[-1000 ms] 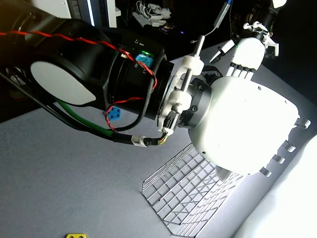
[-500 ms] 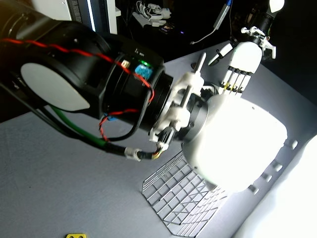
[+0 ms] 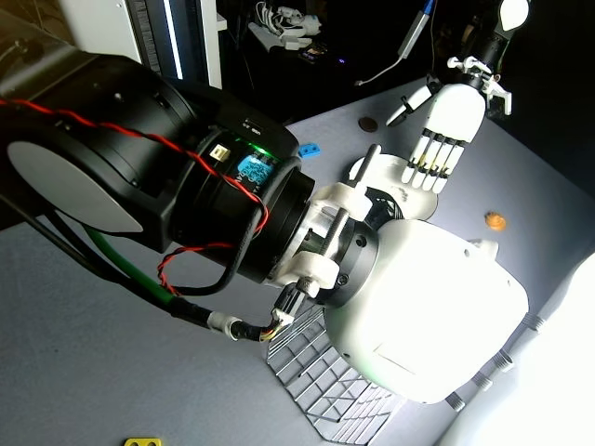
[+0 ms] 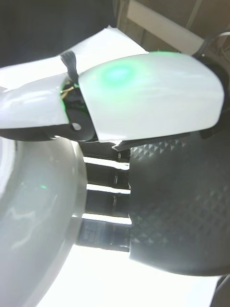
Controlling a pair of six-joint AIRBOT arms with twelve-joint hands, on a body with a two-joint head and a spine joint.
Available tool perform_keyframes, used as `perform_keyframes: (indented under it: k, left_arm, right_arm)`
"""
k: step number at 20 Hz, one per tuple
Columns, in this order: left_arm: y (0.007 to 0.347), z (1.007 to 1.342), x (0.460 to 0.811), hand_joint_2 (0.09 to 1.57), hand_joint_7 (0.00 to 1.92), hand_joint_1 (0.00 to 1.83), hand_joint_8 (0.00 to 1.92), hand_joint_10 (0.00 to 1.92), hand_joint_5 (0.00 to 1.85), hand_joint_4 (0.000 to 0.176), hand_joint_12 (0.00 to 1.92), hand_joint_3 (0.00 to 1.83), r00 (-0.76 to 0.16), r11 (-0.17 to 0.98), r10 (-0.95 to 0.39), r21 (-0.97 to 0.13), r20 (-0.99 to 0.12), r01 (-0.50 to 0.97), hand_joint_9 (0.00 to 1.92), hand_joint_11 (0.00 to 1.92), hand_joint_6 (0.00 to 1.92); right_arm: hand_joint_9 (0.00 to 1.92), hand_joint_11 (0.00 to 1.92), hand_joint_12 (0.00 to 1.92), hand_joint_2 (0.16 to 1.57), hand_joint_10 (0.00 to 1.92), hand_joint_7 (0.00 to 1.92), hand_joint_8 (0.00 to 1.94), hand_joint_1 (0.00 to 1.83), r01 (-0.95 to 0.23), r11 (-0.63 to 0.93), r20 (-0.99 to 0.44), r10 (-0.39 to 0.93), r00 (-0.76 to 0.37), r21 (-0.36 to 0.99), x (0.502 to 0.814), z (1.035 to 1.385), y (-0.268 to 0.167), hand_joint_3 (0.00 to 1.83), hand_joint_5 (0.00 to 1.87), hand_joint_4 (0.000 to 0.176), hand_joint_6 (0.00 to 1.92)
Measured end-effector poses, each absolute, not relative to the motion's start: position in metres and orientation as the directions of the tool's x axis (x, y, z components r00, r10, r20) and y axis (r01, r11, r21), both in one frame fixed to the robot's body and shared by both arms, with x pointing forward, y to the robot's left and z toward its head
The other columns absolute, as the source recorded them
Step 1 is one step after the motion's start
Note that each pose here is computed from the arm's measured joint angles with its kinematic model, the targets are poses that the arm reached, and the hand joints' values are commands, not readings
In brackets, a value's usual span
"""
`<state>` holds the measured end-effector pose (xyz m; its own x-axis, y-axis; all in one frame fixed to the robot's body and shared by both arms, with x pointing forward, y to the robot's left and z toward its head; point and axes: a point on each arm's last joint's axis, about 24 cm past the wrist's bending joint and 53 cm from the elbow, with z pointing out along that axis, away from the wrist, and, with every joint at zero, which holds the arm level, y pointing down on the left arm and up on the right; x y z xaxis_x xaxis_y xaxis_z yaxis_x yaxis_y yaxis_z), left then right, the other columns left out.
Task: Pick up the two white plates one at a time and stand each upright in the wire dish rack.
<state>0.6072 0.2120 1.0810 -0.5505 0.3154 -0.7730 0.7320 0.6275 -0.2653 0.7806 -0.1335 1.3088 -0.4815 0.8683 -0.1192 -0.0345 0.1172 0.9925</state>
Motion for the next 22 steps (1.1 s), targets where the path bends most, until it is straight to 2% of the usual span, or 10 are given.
perform_keyframes:
  k: [3, 8, 9, 13, 17, 18, 22]
  left_arm:
    - [0.212, 1.081, 0.607, 1.10, 0.00, 0.00, 0.00, 0.00, 0.00, 0.000, 0.00, 0.00, -0.551, 0.628, 0.315, -0.265, -0.773, 0.732, 0.00, 0.00, 0.00]
    - [0.209, 1.086, 0.609, 1.13, 0.00, 0.00, 0.00, 0.00, 0.00, 0.000, 0.00, 0.02, -0.546, 0.626, 0.304, -0.268, -0.781, 0.732, 0.00, 0.00, 0.00]
    - [0.207, 1.087, 0.609, 1.09, 0.00, 0.00, 0.00, 0.00, 0.00, 0.000, 0.00, 0.00, -0.545, 0.624, 0.300, -0.271, -0.783, 0.733, 0.00, 0.00, 0.00]
    - [0.205, 1.087, 0.607, 1.08, 0.00, 0.00, 0.00, 0.00, 0.00, 0.000, 0.00, 0.00, -0.545, 0.617, 0.303, -0.275, -0.782, 0.737, 0.00, 0.00, 0.00]
    - [0.205, 1.087, 0.607, 1.13, 0.00, 0.00, 0.00, 0.00, 0.00, 0.000, 0.00, 0.01, -0.545, 0.617, 0.301, -0.276, -0.782, 0.737, 0.00, 0.00, 0.00]
    - [0.205, 1.087, 0.607, 1.09, 0.00, 0.00, 0.00, 0.00, 0.00, 0.000, 0.00, 0.00, -0.545, 0.617, 0.301, -0.276, -0.782, 0.737, 0.00, 0.00, 0.00]
    - [0.205, 1.088, 0.607, 1.09, 0.00, 0.00, 0.00, 0.00, 0.00, 0.000, 0.00, 0.00, -0.547, 0.618, 0.299, -0.278, -0.782, 0.735, 0.00, 0.00, 0.00]
  right_arm:
    - [0.90, 0.82, 1.05, 1.11, 1.13, 1.00, 0.87, 1.37, -0.017, 0.133, -0.125, 0.873, -0.472, 0.991, 0.784, 1.299, -0.140, 0.00, 0.95, 0.000, 1.08]
    - [0.94, 0.86, 1.02, 1.10, 1.07, 1.02, 0.83, 1.38, -0.011, 0.130, -0.121, 0.878, -0.462, 0.991, 0.787, 1.297, -0.145, 0.00, 0.97, 0.000, 1.04]
    - [0.94, 0.85, 1.01, 1.10, 1.09, 1.00, 0.87, 1.38, -0.007, 0.129, -0.118, 0.879, -0.463, 0.992, 0.786, 1.296, -0.145, 0.00, 0.95, 0.000, 1.08]
    - [0.94, 0.87, 0.98, 1.11, 1.09, 0.98, 0.92, 1.38, 0.008, 0.139, -0.120, 0.881, -0.458, 0.990, 0.788, 1.285, -0.149, 0.00, 0.95, 0.000, 1.06]
    - [0.96, 0.89, 1.00, 1.10, 1.06, 1.03, 0.87, 1.38, 0.011, 0.149, -0.129, 0.885, -0.448, 0.989, 0.790, 1.276, -0.154, 0.00, 0.94, 0.000, 1.05]
    - [0.96, 0.89, 1.00, 1.10, 1.06, 1.03, 0.86, 1.38, 0.011, 0.151, -0.130, 0.885, -0.446, 0.989, 0.791, 1.275, -0.155, 0.00, 0.94, 0.000, 1.05]
    - [0.97, 0.89, 1.04, 1.08, 1.04, 1.08, 0.80, 1.38, 0.016, 0.160, -0.137, 0.887, -0.442, 0.987, 0.794, 1.267, -0.156, 0.00, 0.98, 0.000, 0.98]
